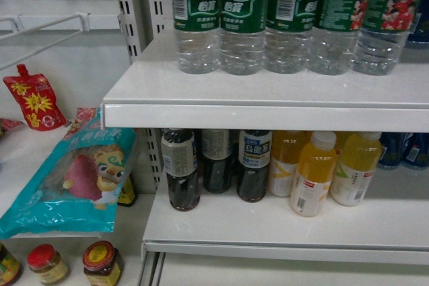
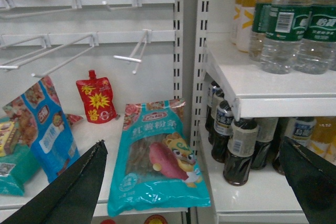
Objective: Move water from second to third shelf
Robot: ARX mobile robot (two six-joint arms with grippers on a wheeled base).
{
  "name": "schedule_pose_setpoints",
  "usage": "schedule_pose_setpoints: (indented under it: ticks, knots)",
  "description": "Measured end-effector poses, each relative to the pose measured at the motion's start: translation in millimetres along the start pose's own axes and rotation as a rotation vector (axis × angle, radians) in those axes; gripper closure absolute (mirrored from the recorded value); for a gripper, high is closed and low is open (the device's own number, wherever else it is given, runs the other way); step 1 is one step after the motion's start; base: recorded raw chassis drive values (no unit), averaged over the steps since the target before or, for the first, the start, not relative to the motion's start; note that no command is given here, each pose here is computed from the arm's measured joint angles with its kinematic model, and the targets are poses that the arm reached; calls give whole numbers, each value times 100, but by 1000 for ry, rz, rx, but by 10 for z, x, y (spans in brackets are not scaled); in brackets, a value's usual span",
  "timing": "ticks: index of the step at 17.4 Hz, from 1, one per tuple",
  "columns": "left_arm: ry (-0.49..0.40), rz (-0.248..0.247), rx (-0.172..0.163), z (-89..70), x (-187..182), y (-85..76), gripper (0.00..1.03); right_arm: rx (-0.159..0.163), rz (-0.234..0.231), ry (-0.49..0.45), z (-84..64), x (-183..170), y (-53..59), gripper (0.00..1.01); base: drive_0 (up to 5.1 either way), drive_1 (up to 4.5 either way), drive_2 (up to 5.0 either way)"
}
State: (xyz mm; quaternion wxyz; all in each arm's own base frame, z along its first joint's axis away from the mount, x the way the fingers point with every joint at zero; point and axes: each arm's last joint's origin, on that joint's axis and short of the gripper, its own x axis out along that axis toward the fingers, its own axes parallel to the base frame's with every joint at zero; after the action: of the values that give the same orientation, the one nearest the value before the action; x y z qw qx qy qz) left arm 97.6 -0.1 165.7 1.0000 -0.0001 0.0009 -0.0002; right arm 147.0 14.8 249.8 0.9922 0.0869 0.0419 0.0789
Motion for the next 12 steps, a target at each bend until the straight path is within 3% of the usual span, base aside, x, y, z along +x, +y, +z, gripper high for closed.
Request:
schedule_pose_setpoints:
  ticks: [3,6,12]
  knots:
    - [1,0,0,-1,0,0,5,0,0,-1,1,-1,0,59,-438,212,212]
    - [2,3,0,-3,0,1,5,0,20,0,2,-2,8,59,0,0,0]
    - [0,0,0,-1,0,0,5,0,0,0,0,-1,0,59,0,0,0]
